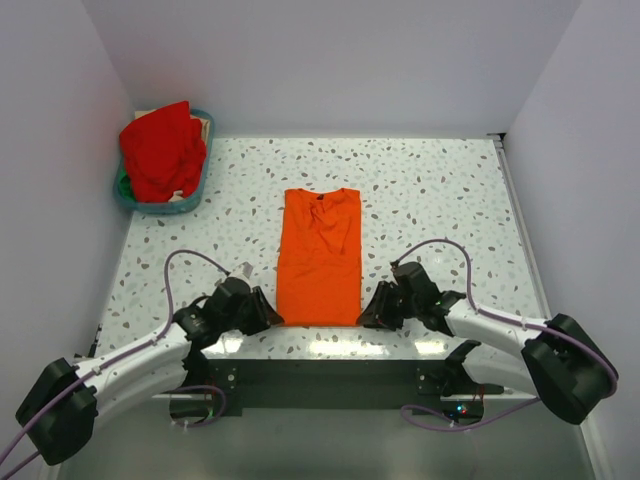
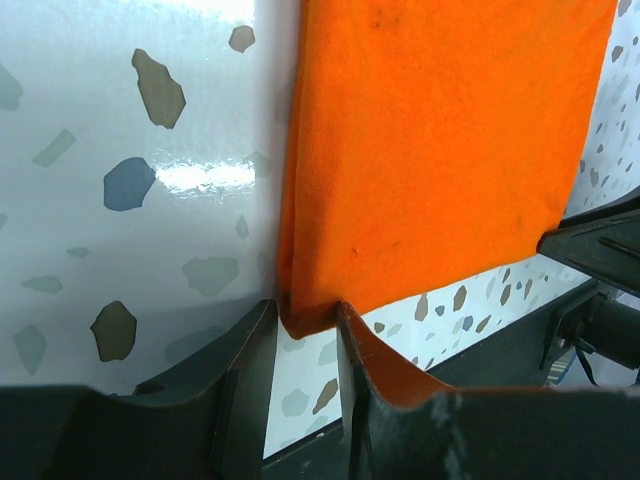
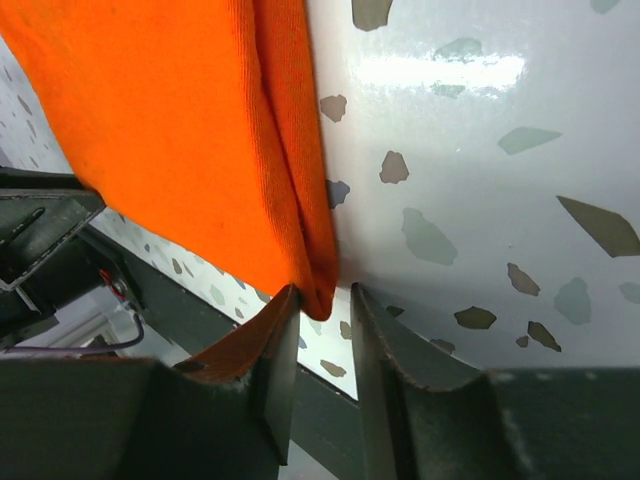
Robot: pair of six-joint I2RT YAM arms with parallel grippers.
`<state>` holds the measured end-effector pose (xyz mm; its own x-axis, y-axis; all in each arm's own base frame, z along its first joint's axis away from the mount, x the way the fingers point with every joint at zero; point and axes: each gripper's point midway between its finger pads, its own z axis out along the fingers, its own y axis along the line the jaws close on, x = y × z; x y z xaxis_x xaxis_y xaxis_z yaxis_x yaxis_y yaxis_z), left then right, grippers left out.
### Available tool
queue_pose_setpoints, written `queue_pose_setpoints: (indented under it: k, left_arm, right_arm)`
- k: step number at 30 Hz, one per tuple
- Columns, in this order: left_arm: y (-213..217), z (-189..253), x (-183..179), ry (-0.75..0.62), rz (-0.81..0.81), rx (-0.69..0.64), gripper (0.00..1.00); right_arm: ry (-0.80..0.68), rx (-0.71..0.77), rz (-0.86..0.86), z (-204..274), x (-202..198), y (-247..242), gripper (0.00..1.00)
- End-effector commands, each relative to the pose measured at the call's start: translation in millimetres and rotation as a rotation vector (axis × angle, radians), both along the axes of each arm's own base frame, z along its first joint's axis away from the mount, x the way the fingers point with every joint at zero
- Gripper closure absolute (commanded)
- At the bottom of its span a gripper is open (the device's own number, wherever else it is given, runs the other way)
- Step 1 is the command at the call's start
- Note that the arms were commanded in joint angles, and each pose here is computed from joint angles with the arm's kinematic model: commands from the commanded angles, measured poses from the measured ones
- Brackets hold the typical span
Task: Fold and stack the t-shirts
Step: Fold the tshirt
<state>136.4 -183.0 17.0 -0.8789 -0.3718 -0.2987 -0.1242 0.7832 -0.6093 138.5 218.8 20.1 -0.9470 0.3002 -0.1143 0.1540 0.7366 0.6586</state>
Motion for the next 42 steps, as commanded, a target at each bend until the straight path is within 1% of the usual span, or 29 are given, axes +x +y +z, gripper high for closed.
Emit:
queue_pose_setpoints:
  k: [1, 5, 6, 8, 9, 10, 11, 13, 14, 17, 19, 20, 24, 28, 29, 31, 32, 34, 35, 36, 37, 38, 39, 42]
  left_arm:
    - [5.9, -15.4, -9.3, 0.036, -0.005, 0.032, 0.67]
    - [0.3, -15.7, -10.1, 0.031, -0.030, 0.018, 0.73]
    - [-1.7, -14.2, -9.8, 0.027, -0.036, 0.012, 0.79]
    - [-5.3, -11.9, -9.2, 0.020, -0.047, -0.001, 0.85]
    - [-7.0, -10.2, -9.1, 0.017, -0.053, -0.005, 0.93]
    - [-7.5, -9.3, -9.4, 0.018, -0.057, -0.004, 0.97]
    - [-10.5, -3.6, -7.6, 0.004, -0.065, -0.012, 1.00]
    - [-11.2, 2.1, -8.1, -0.001, -0.074, -0.012, 1.00]
    - [-12.0, 6.0, -6.7, -0.010, -0.075, -0.011, 1.00]
    - [-15.4, 27.4, -1.2, -0.051, -0.081, -0.022, 1.00]
    - [-18.0, 41.7, 2.1, -0.074, -0.087, -0.031, 1.00]
    - [-20.1, 51.1, 4.4, -0.091, -0.090, -0.042, 1.00]
    - [-25.2, 69.0, 13.1, -0.127, -0.089, -0.051, 1.00]
    - [-29.6, 81.4, 26.4, -0.160, -0.080, -0.029, 1.00]
    - [-32.1, 91.4, 33.2, -0.187, -0.075, -0.029, 1.00]
    - [-35.2, 95.9, 41.3, -0.198, -0.073, -0.014, 1.00]
    - [-37.1, 109.0, 51.4, -0.238, -0.062, -0.005, 1.00]
    - [-39.3, 110.6, 61.3, -0.240, -0.056, 0.029, 1.00]
    - [-41.2, 115.6, 67.0, -0.253, -0.053, 0.034, 1.00]
    - [-43.9, 128.9, 77.5, -0.282, -0.045, 0.027, 1.00]
    - [-45.6, 127.1, 84.0, -0.276, -0.042, 0.042, 1.00]
    - [-48.8, 137.4, 92.0, -0.295, -0.041, 0.035, 1.00]
    - [-47.6, 142.6, 102.5, -0.309, -0.024, 0.031, 1.00]
    - [-43.8, 158.7, 135.5, -0.339, 0.016, 0.044, 1.00]
  right_arm:
    - [-0.011, 0.043, 0.001, 1.7, 2.2, 7.1, 0.70]
    - [-0.010, 0.058, -0.007, 1.3, 2.6, 8.2, 0.79]
    - [-0.013, 0.057, -0.008, 1.4, 2.8, 8.2, 0.80]
    - [-0.015, 0.057, -0.010, 1.6, 2.3, 7.0, 0.83]
    - [-0.017, 0.056, -0.008, 1.8, 2.1, 6.8, 0.87]
    - [-0.015, 0.054, -0.008, 1.5, 1.1, 6.0, 0.89]
    - [-0.025, 0.061, -0.004, 5.0, 2.0, 6.9, 0.94]
    - [-0.029, 0.060, 0.002, 7.8, 0.6, 6.0, 0.98]
    - [-0.070, 0.076, 0.016, 16.9, 3.4, 7.8, 1.00]
    - [-0.104, 0.031, 0.047, 25.4, 1.4, -0.2, 1.00]
    - [-0.166, 0.024, 0.061, 42.9, 7.2, -0.9, 1.00]
    - [-0.181, -0.003, 0.075, 44.8, 5.2, -6.3, 1.00]
    - [-0.226, -0.027, 0.092, 60.8, 9.5, -9.1, 1.00]
    - [-0.270, -0.053, 0.088, 75.0, 20.5, -9.3, 1.00]
    - [-0.293, -0.069, 0.088, 78.4, 25.4, -10.4, 1.00]
    - [-0.321, -0.085, 0.085, 89.4, 35.1, -8.3, 1.00]
    - [-0.343, -0.101, 0.089, 93.3, 40.2, -8.4, 1.00]
    - [-0.386, -0.117, 0.078, 111.1, 53.5, -6.1, 1.00]
    - [-0.394, -0.150, 0.085, 110.2, 59.8, -6.4, 1.00]
    - [-0.413, -0.172, 0.073, 115.0, 67.4, -7.3, 1.00]
    - [-0.439, -0.175, 0.068, 127.7, 76.5, -3.7, 1.00]
    - [-0.441, -0.204, 0.077, 126.2, 83.7, -2.6, 1.00]
    - [-0.473, -0.213, 0.060, 139.5, 96.4, 0.6, 1.00]
    - [-0.478, -0.266, 0.065, 141.6, 121.6, 3.8, 1.00]
